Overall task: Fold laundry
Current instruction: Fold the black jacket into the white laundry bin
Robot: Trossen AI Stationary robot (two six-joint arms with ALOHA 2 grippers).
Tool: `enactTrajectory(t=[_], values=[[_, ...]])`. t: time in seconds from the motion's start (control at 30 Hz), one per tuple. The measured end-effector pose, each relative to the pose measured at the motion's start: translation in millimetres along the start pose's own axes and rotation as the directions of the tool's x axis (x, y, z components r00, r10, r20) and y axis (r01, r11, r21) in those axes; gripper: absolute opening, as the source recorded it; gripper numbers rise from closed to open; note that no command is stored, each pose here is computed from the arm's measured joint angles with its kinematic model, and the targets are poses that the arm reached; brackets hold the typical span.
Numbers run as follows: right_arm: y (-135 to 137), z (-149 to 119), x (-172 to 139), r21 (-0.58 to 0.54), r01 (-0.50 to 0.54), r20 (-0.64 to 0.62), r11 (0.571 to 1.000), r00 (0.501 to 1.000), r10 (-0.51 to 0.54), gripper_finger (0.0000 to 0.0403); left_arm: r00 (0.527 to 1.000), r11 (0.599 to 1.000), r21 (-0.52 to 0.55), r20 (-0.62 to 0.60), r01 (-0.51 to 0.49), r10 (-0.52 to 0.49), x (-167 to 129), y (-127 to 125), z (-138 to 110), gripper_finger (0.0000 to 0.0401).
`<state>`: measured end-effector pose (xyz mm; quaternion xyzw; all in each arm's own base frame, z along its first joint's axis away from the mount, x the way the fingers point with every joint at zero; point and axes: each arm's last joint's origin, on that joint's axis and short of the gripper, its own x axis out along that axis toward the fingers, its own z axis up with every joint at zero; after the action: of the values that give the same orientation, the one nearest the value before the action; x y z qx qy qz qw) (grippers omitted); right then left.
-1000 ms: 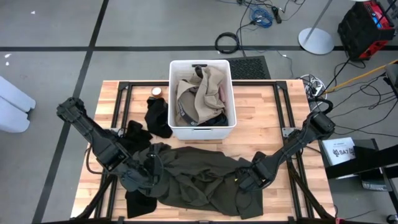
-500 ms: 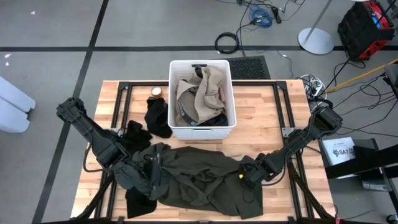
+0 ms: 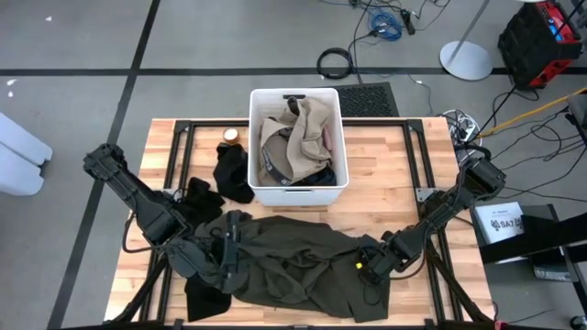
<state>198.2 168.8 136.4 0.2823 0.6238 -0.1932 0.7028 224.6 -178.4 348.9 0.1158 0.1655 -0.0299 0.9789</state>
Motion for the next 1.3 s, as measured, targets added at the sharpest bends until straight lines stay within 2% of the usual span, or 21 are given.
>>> enactTrajectory(t=[0.07, 0.13, 0.23, 0.33, 0.37, 0.5, 0.6, 0.67, 0.77, 0.93, 1.0, 1.07, 1.2, 1.3], values=[[-0.5, -0.5, -5.8, 0.008, 0.029, -0.028, 1.0, 0.999, -0.028, 0.0019, 1.0, 1.0, 0.001, -0.002, 0.0, 0.0, 0.0, 0.0, -0.2, 0.013], [-6.5, -2.7, -16.9, 0.004, 0.12, -0.059, 0.993, 0.991, -0.119, 0.0018, 1.0, 1.0, 0.002, -0.003, 0.0, 0.0, 0.1, 0.0, -0.4, 0.013], [-5.0, -4.0, -45.4, 0.023, 0.197, -0.067, 0.98, 0.979, -0.195, 0.0008, 1.0, 1.0, 0.003, -0.003, 0.0, 0.0, 0.1, 0.0, -0.4, 0.013], [-10.4, -8.4, -69.5, 0.03, 0.337, -0.078, 0.941, 0.939, -0.334, 0.0006, 1.0, 1.0, 0.003, -0.003, 0.0, 0.0, 0.1, 0.0, -0.5, 0.013], [-8.4, -9.2, -77.1, 0.037, 0.339, -0.077, 0.94, 0.939, -0.335, 0.0006, 1.0, 1.0, 0.003, -0.003, 0.0, 0.0, 0.1, 0.0, -0.5, 0.013], [6.3, -7.5, -100.1, 0.046, 0.265, -0.044, 0.963, 0.964, -0.263, 0.0006, 1.0, 1.0, 0.003, -0.003, -0.002, 0.002, 0.1, 0.0, -0.5, 0.013], [25.6, -1.9, -115.9, 0.046, 0.118, 0.036, 0.992, 0.992, -0.119, 0.0006, 1.0, 1.0, 0.007, -0.003, -0.007, 0.007, 0.1, 0.2, -0.5, 0.013], [36.3, 2.3, -126.6, 0.019, 0.037, 0.13, 0.999, 0.991, -0.039, 0.0006, 1.0, 1.0, 0.007, -0.003, -0.008, 0.008, 0.1, 0.2, -0.5, 0.013], [53.2, 10.2, -142.2, -0.05, -0.088, 0.285, 0.995, 0.953, 0.098, 0.0005, 1.0, 1.0, 0.006, -0.002, -0.017, 0.017, 0.1, 0.5, -0.5, 0.013], [77.9, 34.7, -152.4, -0.209, -0.245, 0.444, 0.947, 0.839, 0.315, 0.0005, 1.0, 1.0, 0.005, 0.001, -0.022, 0.022, 0.1, 0.6, -0.1, 0.013], [86.4, 49.7, -151.0, -0.253, -0.276, 0.474, 0.927, 0.8, 0.368, 0.0005, 1.0, 1.0, 0.005, 0.001, -0.022, 0.022, 0.1, 0.6, -0.1, 0.013], [94.2, 66.8, -143.8, -0.305, -0.29, 0.472, 0.907, 0.781, 0.409, 0.0005, 1.0, 1.0, 0.005, 0.001, -0.022, 0.022, 0.1, 0.6, -0.1, 0.013], [106.6, 103.0, -116.3, -0.375, -0.333, 0.404, 0.865, 0.781, 0.476, 0.0005, 1.0, 1.0, 0.007, 0.001, -0.023, 0.023, 0.1, 0.6, -0.1, 0.013], [111.7, 125.5, -86.5, -0.381, -0.354, 0.343, 0.854, 0.804, 0.486, 0.0006, 1.0, 1.0, 0.007, 0.001, -0.023, 0.023, 0.1, 0.6, -0.2, 0.013]])
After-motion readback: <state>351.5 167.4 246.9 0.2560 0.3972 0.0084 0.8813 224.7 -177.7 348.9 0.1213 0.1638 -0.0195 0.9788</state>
